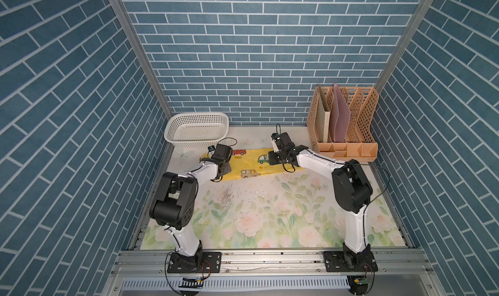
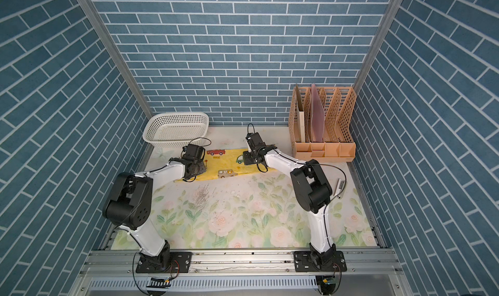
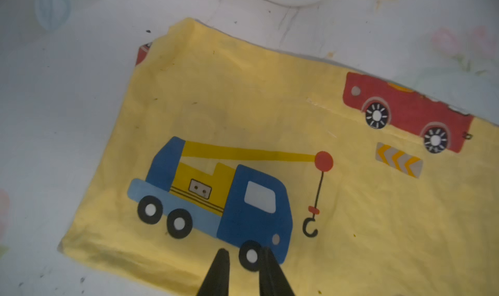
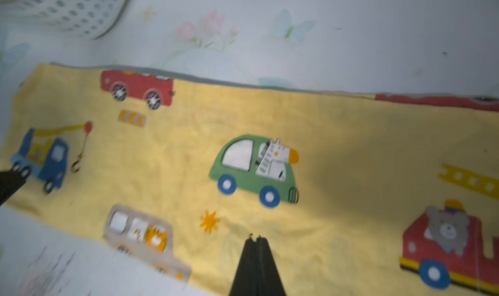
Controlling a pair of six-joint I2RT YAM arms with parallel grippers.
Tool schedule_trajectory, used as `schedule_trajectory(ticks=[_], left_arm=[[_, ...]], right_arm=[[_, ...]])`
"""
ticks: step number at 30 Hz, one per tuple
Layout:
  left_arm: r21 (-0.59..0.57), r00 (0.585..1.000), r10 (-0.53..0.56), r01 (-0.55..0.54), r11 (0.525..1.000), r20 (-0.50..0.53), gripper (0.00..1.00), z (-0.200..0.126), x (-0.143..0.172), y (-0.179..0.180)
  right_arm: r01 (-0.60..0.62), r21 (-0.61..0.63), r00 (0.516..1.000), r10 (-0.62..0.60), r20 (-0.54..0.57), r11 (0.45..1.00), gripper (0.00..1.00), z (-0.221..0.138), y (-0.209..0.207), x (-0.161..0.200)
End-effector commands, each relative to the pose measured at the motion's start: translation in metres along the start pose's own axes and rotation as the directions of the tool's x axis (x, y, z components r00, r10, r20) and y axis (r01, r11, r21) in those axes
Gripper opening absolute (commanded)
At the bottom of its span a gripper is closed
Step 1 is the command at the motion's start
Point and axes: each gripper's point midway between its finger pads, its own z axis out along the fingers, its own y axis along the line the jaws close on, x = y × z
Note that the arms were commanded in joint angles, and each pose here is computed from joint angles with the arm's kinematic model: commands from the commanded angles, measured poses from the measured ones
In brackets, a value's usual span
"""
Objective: Roll up the pillowcase
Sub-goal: Adjust the pillowcase at the center of the board.
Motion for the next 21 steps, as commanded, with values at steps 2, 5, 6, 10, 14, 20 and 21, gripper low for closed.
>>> schedule_trajectory(ticks=[2, 5, 6, 10, 14, 20, 21], left_arm=[[-0.068, 1.000, 0.007, -0.008, 0.998, -0.022, 0.24, 0.011, 0.007, 0.006], [-0.103, 0.999, -0.017, 0.012, 0.995, -0.049, 0.24, 0.020, 0.022, 0.015], [-0.102, 0.998, -0.021, 0.015, 0.995, -0.058, 0.24, 0.022, 0.027, 0.016], [-0.102, 0.995, -0.011, 0.001, 0.995, -0.096, 0.24, 0.031, 0.039, 0.016], [-0.116, 0.995, 0.050, -0.061, 0.991, -0.091, 0.24, 0.036, 0.036, 0.008], [-0.056, 0.987, 0.156, -0.158, 0.986, -0.042, 0.26, 0.049, 0.019, -0.039], [-0.042, 0.984, 0.178, -0.179, 0.983, -0.031, 0.26, 0.051, 0.014, -0.051]], right_arm=[[0.074, 0.195, 0.992, -0.052, -0.112, 0.978, 0.00, 0.032, -0.039, 0.019], [0.104, 0.238, 0.986, -0.068, -0.154, 0.966, 0.00, 0.044, -0.054, 0.021], [0.104, 0.248, 0.985, -0.064, -0.162, 0.963, 0.00, 0.046, -0.060, 0.021], [0.091, 0.257, 0.976, -0.035, -0.213, 0.962, 0.00, 0.052, -0.081, 0.039], [0.001, 0.157, 0.957, 0.045, -0.286, 0.988, 0.00, 0.043, -0.079, 0.088], [-0.084, 0.095, 0.939, 0.110, -0.326, 0.992, 0.00, 0.000, -0.071, 0.151], [-0.091, 0.083, 0.934, 0.113, -0.338, 0.992, 0.00, -0.004, -0.068, 0.160]])
